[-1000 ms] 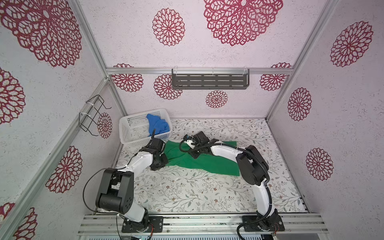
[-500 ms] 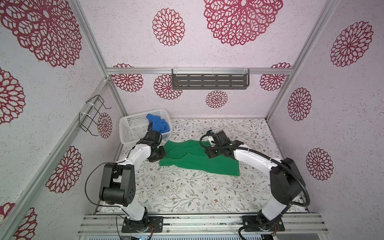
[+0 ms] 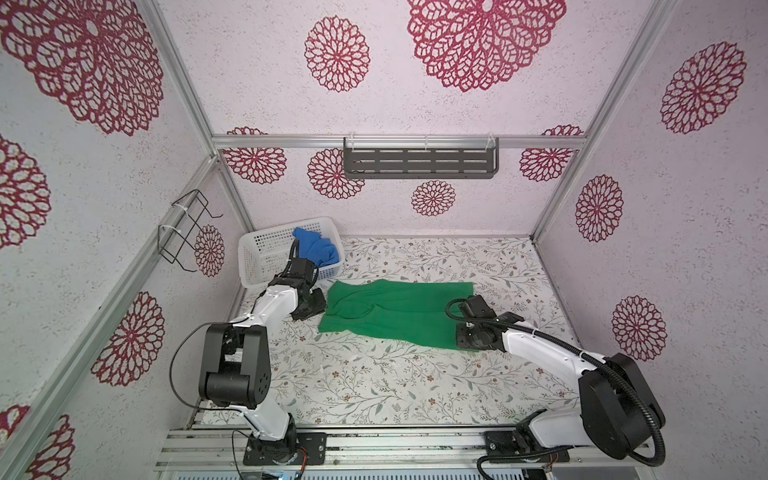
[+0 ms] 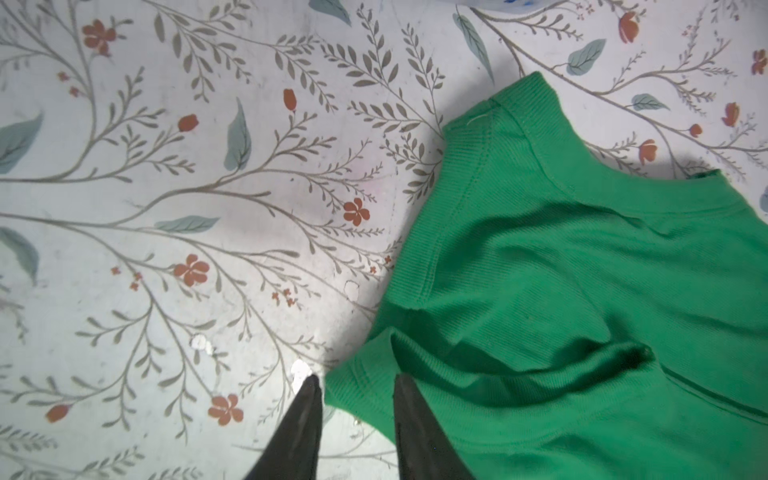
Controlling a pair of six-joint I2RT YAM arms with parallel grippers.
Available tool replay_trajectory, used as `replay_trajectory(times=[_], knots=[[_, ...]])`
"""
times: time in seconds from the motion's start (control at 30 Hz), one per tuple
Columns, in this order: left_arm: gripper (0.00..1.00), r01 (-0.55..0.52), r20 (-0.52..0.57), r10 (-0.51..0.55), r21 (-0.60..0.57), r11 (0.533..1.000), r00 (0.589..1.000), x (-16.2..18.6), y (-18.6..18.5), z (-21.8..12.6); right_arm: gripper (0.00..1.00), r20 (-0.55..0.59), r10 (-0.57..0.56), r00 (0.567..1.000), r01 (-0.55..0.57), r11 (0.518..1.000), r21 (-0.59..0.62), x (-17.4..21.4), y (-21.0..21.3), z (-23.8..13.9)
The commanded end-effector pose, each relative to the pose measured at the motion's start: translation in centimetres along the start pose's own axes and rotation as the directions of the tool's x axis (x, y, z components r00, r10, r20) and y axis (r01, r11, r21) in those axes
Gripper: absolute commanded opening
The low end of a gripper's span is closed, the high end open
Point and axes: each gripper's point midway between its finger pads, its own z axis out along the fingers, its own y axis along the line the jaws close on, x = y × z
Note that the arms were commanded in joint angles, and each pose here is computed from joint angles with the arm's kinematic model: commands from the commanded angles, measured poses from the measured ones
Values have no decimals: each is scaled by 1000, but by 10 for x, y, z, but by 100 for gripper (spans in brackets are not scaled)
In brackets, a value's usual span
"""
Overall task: Fold and stack the tank tops
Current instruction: 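Smooth the folded tank top with both grippers, drawing the right gripper back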
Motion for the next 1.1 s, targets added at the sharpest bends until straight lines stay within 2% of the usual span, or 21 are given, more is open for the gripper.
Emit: replay_trajectory(times=[0.0, 0.1, 0.3, 0.43, 0.6, 0.9, 1.07], knots=[[30, 9, 10, -10, 66, 998, 1000, 6, -13, -5, 26, 24, 73, 997, -73, 997, 16, -5, -8, -1], [26, 17, -23, -15, 91, 996, 1000, 17, -20, 8, 24, 12, 78, 997, -78, 997, 11, -2, -8, 6], [23, 49, -56, -44, 82, 995, 997, 24, -19, 34, 21, -12, 89, 996, -88, 996, 13, 5, -10, 20], [21, 71, -80, -64, 83, 994, 995, 33, -20, 49, 20, -36, 83, 996, -80, 994, 80, 14, -23, 26], [20, 64, -130, -62, 15, 998, 990, 54, -1, 59, 19, -65, 102, 993, -92, 985, 145, 30, -48, 31], [20, 42, -172, -60, -104, 994, 983, 91, 32, 40, 19, -79, 143, 986, -128, 976, 177, 36, -80, 24], [24, 11, -130, -26, -117, 993, 991, 80, 30, 8, 23, -72, 97, 993, -91, 992, 93, 20, -64, 6]])
